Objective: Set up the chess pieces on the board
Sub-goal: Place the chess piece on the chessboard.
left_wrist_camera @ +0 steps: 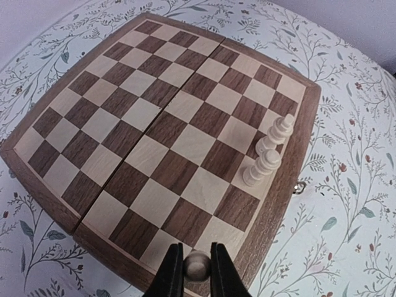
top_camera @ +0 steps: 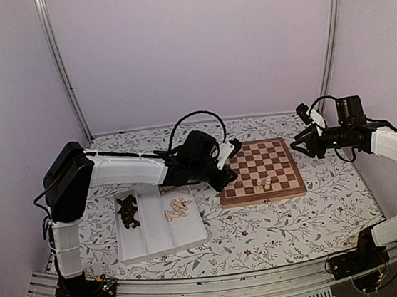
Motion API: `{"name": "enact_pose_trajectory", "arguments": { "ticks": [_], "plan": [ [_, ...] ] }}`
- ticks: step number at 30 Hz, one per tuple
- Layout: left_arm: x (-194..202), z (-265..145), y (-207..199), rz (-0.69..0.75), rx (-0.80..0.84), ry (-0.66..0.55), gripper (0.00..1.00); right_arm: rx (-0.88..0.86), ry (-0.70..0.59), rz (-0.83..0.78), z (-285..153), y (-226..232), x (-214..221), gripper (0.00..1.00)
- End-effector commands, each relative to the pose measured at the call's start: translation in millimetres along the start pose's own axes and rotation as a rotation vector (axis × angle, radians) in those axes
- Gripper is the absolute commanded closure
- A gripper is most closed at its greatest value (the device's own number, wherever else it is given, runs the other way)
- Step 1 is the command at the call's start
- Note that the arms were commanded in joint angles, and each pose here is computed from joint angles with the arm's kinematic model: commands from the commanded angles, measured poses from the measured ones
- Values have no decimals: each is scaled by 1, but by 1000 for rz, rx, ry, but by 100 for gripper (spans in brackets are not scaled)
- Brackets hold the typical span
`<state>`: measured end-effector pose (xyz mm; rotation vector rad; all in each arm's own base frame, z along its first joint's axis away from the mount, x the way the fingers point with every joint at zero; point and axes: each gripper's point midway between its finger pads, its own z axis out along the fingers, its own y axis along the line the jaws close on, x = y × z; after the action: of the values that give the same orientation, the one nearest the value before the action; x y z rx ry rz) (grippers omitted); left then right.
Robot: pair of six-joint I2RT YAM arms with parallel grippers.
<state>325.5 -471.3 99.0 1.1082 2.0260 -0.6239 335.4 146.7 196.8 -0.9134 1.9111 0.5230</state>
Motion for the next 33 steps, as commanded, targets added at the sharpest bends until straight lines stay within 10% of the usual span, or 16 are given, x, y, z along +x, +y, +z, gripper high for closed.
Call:
{"name": "enact_pose_trajectory", "arguments": {
  "ticks": [1, 19, 33],
  "plan": [
    [3, 9, -12, 27, 27, -4, 89, -12, 0, -4, 2, 1, 4, 59],
    [9, 36, -37, 94, 87, 1, 86, -25, 11, 5, 5, 2, 7, 59],
    [-14, 13, -40, 104, 79, -49, 41, -40, 21, 9, 7, 3, 10, 59]
  ]
}}
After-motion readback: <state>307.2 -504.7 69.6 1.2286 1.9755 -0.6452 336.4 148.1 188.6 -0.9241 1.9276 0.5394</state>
